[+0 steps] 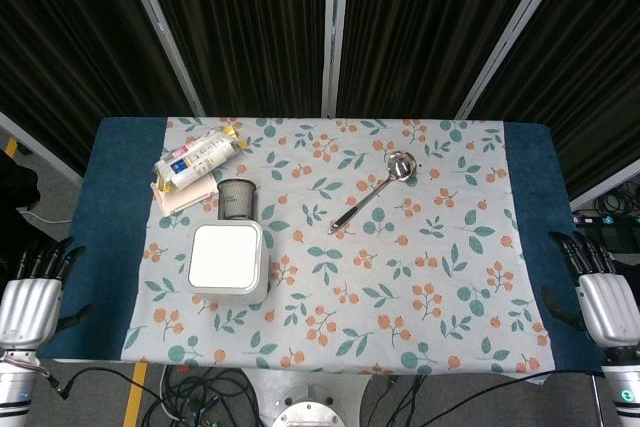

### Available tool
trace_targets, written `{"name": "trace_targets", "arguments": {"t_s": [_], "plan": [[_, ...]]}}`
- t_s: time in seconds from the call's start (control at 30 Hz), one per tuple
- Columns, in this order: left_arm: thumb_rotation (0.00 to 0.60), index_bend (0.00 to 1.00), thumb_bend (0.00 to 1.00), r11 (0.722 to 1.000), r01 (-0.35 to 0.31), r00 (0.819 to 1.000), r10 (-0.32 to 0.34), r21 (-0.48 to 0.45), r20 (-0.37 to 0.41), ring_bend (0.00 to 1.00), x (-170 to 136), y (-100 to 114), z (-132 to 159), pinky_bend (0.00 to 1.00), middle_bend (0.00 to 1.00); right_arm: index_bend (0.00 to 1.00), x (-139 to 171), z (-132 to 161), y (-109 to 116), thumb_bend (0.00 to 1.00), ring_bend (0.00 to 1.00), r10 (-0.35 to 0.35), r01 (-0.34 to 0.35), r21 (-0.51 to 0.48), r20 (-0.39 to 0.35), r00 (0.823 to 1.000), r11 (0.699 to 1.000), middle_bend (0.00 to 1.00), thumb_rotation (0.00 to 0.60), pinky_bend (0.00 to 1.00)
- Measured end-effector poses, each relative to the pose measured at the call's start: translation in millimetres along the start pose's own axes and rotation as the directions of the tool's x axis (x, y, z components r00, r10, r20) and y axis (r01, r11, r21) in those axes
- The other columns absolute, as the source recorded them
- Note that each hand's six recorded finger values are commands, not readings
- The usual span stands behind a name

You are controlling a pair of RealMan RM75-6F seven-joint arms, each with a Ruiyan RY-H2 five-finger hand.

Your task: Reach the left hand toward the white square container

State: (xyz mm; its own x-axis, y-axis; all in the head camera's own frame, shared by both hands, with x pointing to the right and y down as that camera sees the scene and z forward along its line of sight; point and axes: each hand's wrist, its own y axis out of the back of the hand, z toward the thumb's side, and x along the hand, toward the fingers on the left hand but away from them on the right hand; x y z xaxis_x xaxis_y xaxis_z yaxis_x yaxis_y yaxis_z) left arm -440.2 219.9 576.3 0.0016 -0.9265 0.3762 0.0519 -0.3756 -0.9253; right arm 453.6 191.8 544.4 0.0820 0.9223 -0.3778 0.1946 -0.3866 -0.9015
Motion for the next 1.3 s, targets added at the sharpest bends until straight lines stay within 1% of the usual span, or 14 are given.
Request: {"name": "trace_targets", "arguments": {"t_s": [0.2,0.37,0.5,0.6,0.7,0.8,0.83,0.9,0.93,1.03,1.13,1.17,1.23,1.3], "plan": [[0.6,0.17,0.0,1.0,0.004,1.0,-0.004,-0.006,0.01,0.09,1,0,2,0.0,0.09,0.07,-1,0,-2,0.32,0.0,0.006,-0.006,-0.002,0.0,1.0,1.0,0.1,0.6,0.0],[0.6,0.17,0.0,0.999,-0.02,0.999,0.021,-0.032,0.05,0.09,2,5,8,0.0,0.09,0.07,0,-2,-3,0.32,0.0,0.014,-0.014,-0.001,0.005,1.0,1.0,0.1,0.6,0.0],[0.6,0.18,0.0,0.997,-0.038,0.991,0.046,-0.069,0.123,0.09,6,12,20,0.0,0.09,0.07,0,-4,-7,0.32,0.0,0.05,-0.05,0.006,0.022,0.998,0.999,0.1,0.6,0.0],[0.6,0.18,0.0,0.993,-0.039,0.975,0.062,-0.109,0.215,0.09,11,18,36,0.01,0.09,0.07,-2,-5,-13,0.32,0.0,0.092,-0.092,0.015,0.036,0.995,0.996,0.1,0.6,0.0],[0.6,0.18,0.0,0.99,-0.029,0.942,0.074,-0.139,0.328,0.09,17,24,57,0.01,0.09,0.07,-6,-4,-16,0.32,0.0,0.114,-0.114,0.017,0.042,0.993,0.993,0.1,0.6,0.0],[0.6,0.18,0.0,0.989,-0.015,0.893,0.081,-0.15,0.443,0.09,23,29,80,0.01,0.09,0.07,-7,-4,-17,0.32,0.0,0.12,-0.12,0.016,0.046,0.992,0.993,0.1,0.6,0.0],[0.6,0.18,0.0,0.989,-0.002,0.872,0.075,-0.15,0.483,0.09,25,29,89,0.01,0.09,0.07,-7,-5,-17,0.32,0.0,0.12,-0.121,0.016,0.047,0.992,0.993,0.1,0.6,0.0],[0.6,0.19,0.0,0.989,0.022,0.842,0.059,-0.144,0.536,0.09,26,28,102,0.01,0.09,0.07,-7,-5,-17,0.32,0.0,0.118,-0.118,0.015,0.049,0.992,0.993,0.1,0.6,0.0],[0.6,0.19,0.0,0.99,0.039,0.821,0.046,-0.136,0.568,0.09,27,27,110,0.01,0.1,0.07,-7,-5,-17,0.32,0.0,0.116,-0.117,0.014,0.05,0.992,0.993,0.1,0.6,0.0],[0.6,0.21,0.0,0.991,0.077,0.78,0.009,-0.11,0.626,0.09,29,22,126,0.01,0.11,0.07,-7,-6,-17,0.32,0.0,0.112,-0.112,0.012,0.052,0.992,0.994,0.1,0.6,0.0],[0.6,0.23,0.0,0.991,0.111,0.755,-0.033,-0.077,0.655,0.09,31,14,136,0.01,0.13,0.07,-6,-7,-17,0.32,0.0,0.108,-0.108,0.009,0.052,0.993,0.994,0.1,0.6,0.0],[0.6,0.23,0.0,0.991,0.12,0.75,-0.046,-0.066,0.66,0.09,31,11,138,0.01,0.14,0.07,-6,-7,-17,0.32,0.0,0.106,-0.106,0.008,0.052,0.993,0.994,0.1,0.6,0.0],[0.6,0.25,0.0,0.99,0.134,0.743,-0.076,-0.036,0.665,0.1,33,4,142,0.01,0.16,0.07,-6,-7,-17,0.32,0.0,0.103,-0.104,0.008,0.051,0.993,0.995,0.1,0.6,0.0],[0.6,0.28,0.0,0.99,0.138,0.742,-0.099,-0.006,0.663,0.13,35,-1,143,0.01,0.19,0.07,-6,-6,-16,0.32,0.0,0.1,-0.101,0.007,0.048,0.994,0.995,0.1,0.6,0.0]]}}
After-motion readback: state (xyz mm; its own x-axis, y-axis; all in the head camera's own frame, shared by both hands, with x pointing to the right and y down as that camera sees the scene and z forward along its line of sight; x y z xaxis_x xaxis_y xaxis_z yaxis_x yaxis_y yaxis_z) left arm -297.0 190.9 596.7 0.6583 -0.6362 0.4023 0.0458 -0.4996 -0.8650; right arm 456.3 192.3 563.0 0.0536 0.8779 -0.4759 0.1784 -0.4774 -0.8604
